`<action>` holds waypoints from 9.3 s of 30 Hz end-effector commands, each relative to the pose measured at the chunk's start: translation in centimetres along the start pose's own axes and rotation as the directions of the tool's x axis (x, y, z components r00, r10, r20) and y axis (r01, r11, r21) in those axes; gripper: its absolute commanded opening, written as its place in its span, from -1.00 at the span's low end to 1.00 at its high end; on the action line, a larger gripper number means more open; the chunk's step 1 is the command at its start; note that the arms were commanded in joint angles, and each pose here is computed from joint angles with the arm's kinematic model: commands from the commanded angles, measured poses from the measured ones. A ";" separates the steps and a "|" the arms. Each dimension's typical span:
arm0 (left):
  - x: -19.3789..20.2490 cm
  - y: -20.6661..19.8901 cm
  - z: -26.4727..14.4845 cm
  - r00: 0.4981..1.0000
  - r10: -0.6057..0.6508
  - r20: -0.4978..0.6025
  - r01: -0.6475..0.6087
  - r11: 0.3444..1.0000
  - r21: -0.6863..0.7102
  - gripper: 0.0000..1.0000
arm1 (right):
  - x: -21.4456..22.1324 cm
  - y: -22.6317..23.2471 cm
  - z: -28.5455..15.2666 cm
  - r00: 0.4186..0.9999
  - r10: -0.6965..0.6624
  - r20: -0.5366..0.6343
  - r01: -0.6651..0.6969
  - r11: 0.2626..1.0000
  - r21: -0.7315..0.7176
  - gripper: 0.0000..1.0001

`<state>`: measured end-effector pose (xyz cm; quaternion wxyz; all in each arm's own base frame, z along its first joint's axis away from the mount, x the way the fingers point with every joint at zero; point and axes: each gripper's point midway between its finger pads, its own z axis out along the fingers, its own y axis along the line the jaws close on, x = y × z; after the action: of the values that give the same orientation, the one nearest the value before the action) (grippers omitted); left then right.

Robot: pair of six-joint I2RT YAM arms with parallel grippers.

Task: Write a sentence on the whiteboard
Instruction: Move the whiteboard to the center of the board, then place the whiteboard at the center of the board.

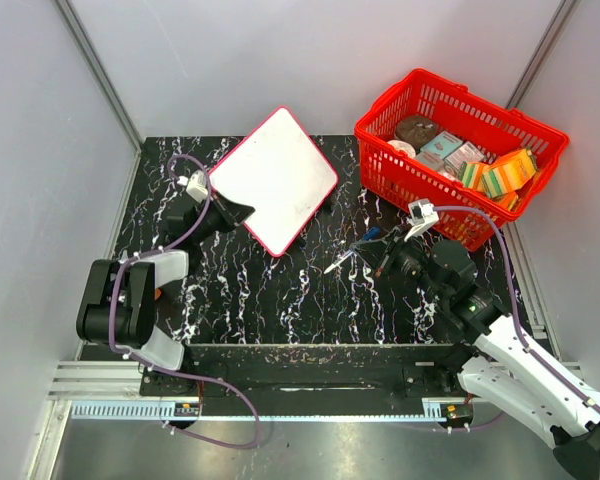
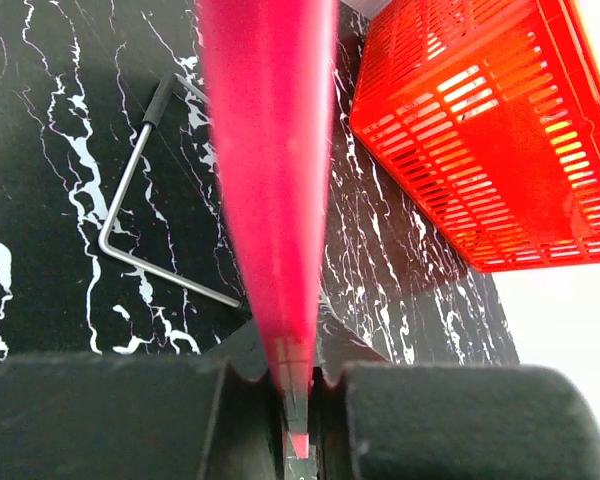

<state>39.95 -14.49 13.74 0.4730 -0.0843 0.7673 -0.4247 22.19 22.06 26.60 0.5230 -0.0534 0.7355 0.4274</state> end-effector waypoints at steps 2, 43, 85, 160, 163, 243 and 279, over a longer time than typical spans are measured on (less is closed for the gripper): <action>-0.2 2.9 -1.7 0.985 0.172 -0.001 -0.170 0.976 -0.137 -1.00 | -1.6 0.7 -0.2 0.999 -0.026 0.046 0.026 1.000 -0.009 -1.00; 7.0 3.0 -3.9 0.916 0.276 -0.290 -0.317 0.942 -0.107 -1.00 | -1.6 1.2 -0.8 0.999 -0.041 0.031 0.042 0.999 -0.024 -1.00; 13.0 -6.0 -7.1 0.860 0.358 -0.363 -0.292 0.930 0.225 -1.00 | -2.2 1.7 -1.0 0.998 -0.039 0.046 0.041 0.999 -0.034 -1.00; 16.3 -5.4 -6.8 0.783 0.421 -0.458 -0.343 0.907 0.246 -1.00 | -7.9 6.7 0.4 0.682 -0.404 0.609 0.543 0.838 -0.051 -1.00; 16.4 -5.2 -6.9 0.786 0.418 -0.455 -0.343 0.908 0.242 -1.00 | -7.8 6.5 0.7 0.691 -0.397 0.604 0.529 0.847 -0.048 -1.00; 15.9 -5.7 -7.7 0.814 0.441 -0.377 -0.362 0.894 0.263 -1.00 | -6.2 6.6 -3.0 0.737 -0.408 0.539 0.543 0.833 -0.112 -1.00; 15.7 -5.4 -7.8 0.812 0.448 -0.375 -0.381 0.892 0.242 -1.00 | -4.6 9.7 1.9 0.709 -0.456 0.538 0.647 0.723 -0.241 -1.00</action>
<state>24.65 -23.79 13.72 0.4127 0.2181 0.7677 -0.4390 21.46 27.15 32.75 0.7384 -0.2768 0.4893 0.3725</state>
